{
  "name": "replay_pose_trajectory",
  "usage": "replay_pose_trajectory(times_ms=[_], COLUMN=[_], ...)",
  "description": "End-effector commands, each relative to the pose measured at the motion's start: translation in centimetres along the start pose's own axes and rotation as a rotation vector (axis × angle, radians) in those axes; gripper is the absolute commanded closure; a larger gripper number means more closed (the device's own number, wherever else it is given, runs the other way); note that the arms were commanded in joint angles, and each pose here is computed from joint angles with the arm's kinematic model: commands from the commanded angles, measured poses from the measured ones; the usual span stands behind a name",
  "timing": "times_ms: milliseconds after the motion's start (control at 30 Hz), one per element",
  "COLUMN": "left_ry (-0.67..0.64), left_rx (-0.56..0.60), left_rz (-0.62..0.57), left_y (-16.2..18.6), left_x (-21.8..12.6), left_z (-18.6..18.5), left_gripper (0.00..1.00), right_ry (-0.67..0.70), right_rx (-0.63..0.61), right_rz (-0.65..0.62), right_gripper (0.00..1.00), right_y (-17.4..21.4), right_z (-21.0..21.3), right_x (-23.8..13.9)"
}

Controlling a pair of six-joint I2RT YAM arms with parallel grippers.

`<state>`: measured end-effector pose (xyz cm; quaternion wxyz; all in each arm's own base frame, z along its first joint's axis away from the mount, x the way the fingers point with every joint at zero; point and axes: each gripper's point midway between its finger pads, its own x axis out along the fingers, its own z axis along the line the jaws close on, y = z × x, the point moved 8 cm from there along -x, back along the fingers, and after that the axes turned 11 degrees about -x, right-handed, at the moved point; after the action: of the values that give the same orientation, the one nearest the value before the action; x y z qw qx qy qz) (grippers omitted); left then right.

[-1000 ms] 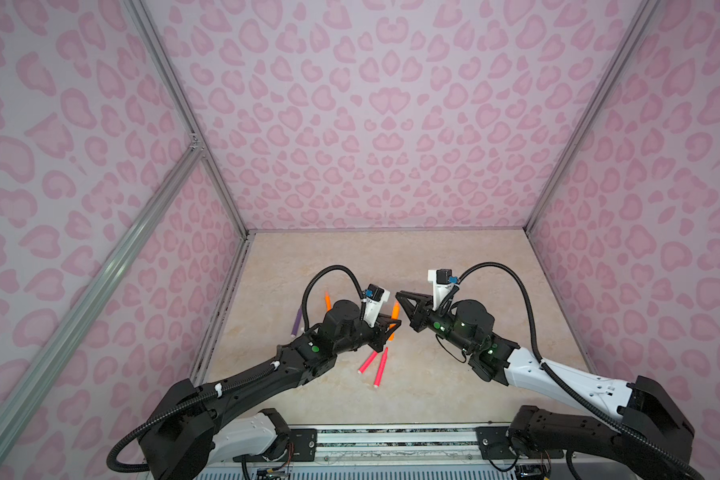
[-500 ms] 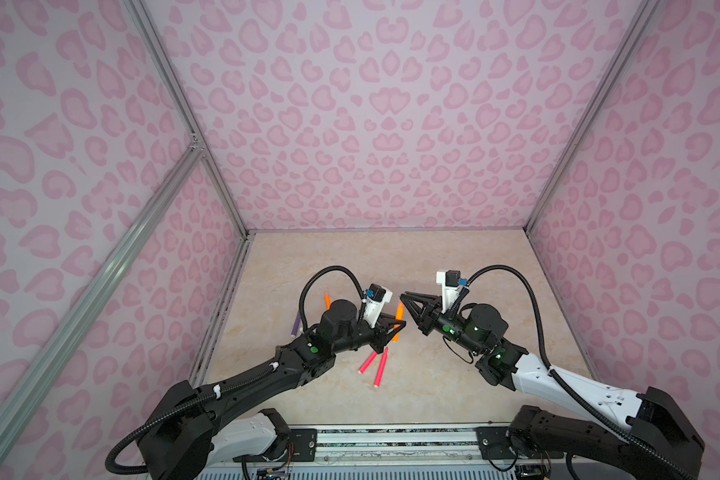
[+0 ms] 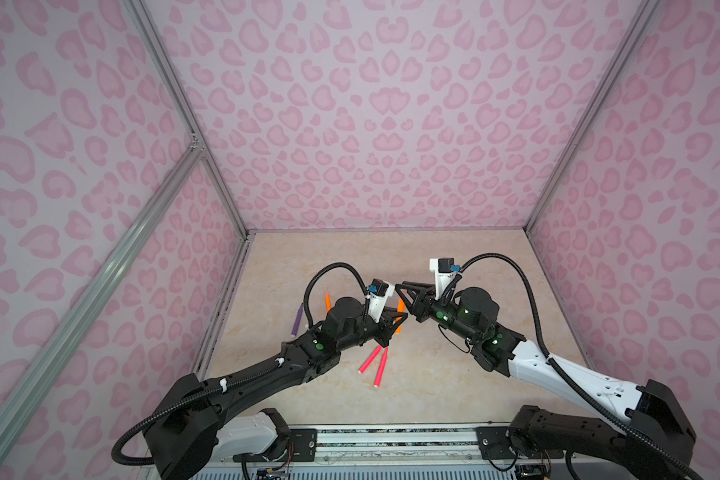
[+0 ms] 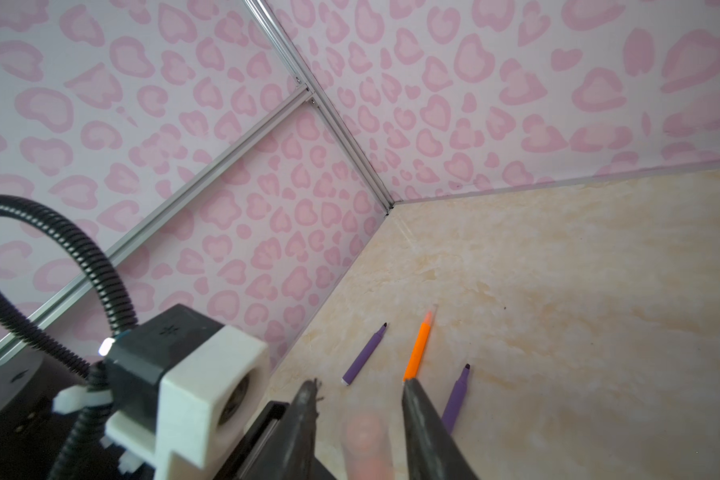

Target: Insert the pens into the pen caps

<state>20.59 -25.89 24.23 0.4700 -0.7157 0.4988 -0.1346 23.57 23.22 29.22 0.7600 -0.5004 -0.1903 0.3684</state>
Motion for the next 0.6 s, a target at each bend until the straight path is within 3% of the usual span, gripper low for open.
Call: replay_pose_trajectory(times_ms=[0, 367, 567], left_ry=[0.004, -0.003, -0.014], left_rx=[0.025, 0.031, 0.034], left_rz=[-0.035, -0.021, -0.018], left_y=[-0.9, -0.7, -0.6], left_x=[0.0, 0.3, 0.5], left_z=[-0.4, -0.5, -0.4], left_gripper=[0.97, 0.96, 0.96], right_ry=[0.011, -0.014, -0.018], right_rx=[0.023, 0.024, 0.02], right_rz=[0.008, 0.012, 0.023], right_gripper=[0.7, 0.67, 0.84], right_y=[-0.1, -0.9, -1.1], right_z=[-0.3, 0.3, 0.4], right_x=[0.5, 1.0, 1.0])
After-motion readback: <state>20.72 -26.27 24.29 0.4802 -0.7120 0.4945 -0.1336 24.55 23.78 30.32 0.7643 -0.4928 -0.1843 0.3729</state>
